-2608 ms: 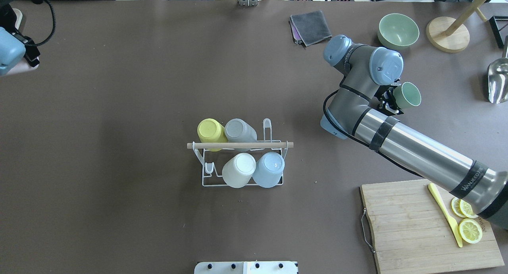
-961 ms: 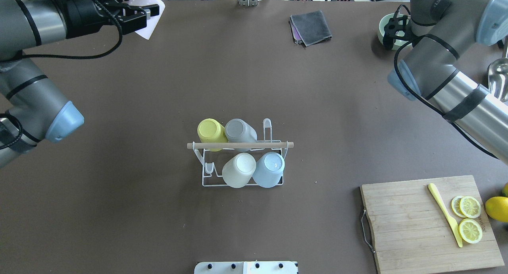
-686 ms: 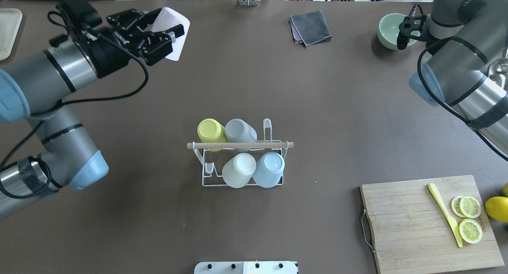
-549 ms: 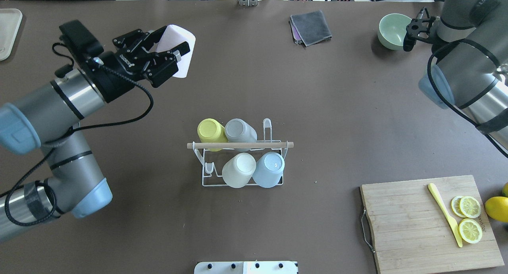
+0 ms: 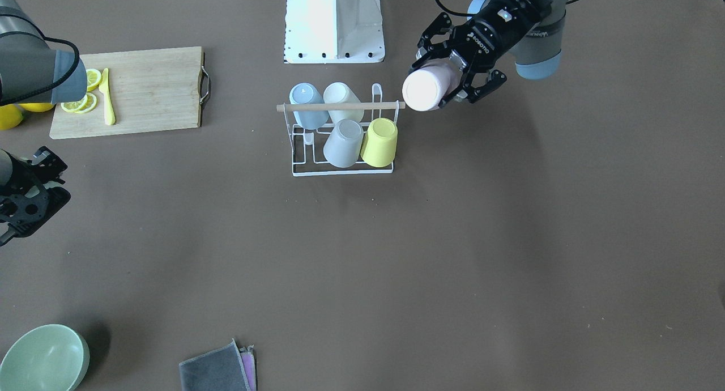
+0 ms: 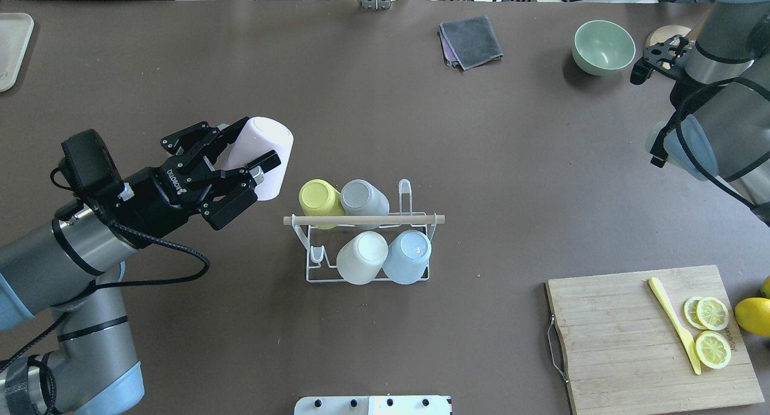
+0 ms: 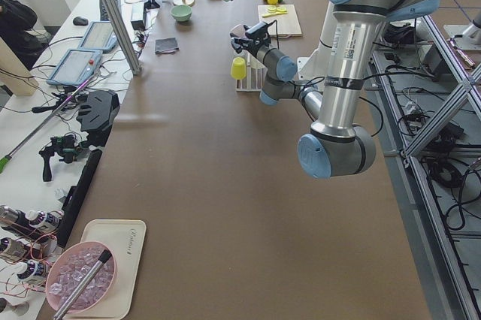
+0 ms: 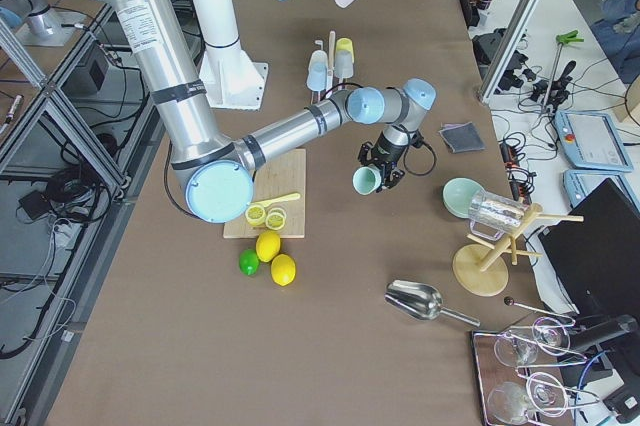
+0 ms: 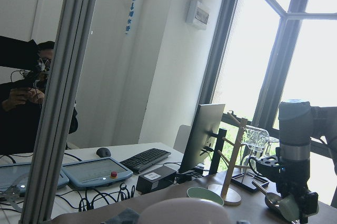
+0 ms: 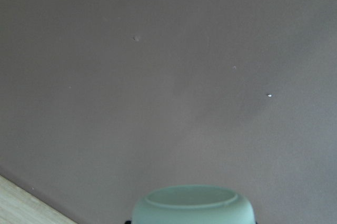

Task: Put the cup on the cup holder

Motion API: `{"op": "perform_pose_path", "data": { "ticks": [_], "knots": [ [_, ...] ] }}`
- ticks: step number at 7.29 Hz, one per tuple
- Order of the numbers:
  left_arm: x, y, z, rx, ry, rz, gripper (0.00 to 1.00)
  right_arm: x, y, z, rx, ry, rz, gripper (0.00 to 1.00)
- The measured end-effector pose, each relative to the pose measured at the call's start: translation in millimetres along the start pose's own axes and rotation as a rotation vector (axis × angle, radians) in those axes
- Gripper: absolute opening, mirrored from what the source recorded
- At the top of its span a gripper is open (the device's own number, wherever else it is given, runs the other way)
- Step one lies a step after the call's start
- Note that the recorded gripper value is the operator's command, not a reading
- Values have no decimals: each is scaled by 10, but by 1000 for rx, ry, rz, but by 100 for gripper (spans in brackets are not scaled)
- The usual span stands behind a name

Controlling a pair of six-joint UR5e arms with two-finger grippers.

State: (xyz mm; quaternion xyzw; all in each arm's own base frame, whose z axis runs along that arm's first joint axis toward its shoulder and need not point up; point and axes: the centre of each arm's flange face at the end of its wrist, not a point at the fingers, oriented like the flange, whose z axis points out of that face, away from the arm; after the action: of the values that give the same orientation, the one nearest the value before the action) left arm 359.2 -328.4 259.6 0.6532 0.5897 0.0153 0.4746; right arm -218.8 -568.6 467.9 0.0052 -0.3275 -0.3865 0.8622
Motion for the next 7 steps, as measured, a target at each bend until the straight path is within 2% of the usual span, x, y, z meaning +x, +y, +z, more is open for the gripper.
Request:
{"op": "perform_pose_path", "data": {
  "ticks": [3, 5, 7],
  "knots": [
    [586, 418, -61, -13, -19, 58, 0, -285, 44, -264, 147, -5, -113, 0],
    [731, 616, -34, -25, -65, 147, 0, -507, 82, -368, 281, -19, -242, 0],
    [751, 677, 17, -25, -92, 191, 0, -696, 116, -453, 439, -73, -344, 0]
  ]
}}
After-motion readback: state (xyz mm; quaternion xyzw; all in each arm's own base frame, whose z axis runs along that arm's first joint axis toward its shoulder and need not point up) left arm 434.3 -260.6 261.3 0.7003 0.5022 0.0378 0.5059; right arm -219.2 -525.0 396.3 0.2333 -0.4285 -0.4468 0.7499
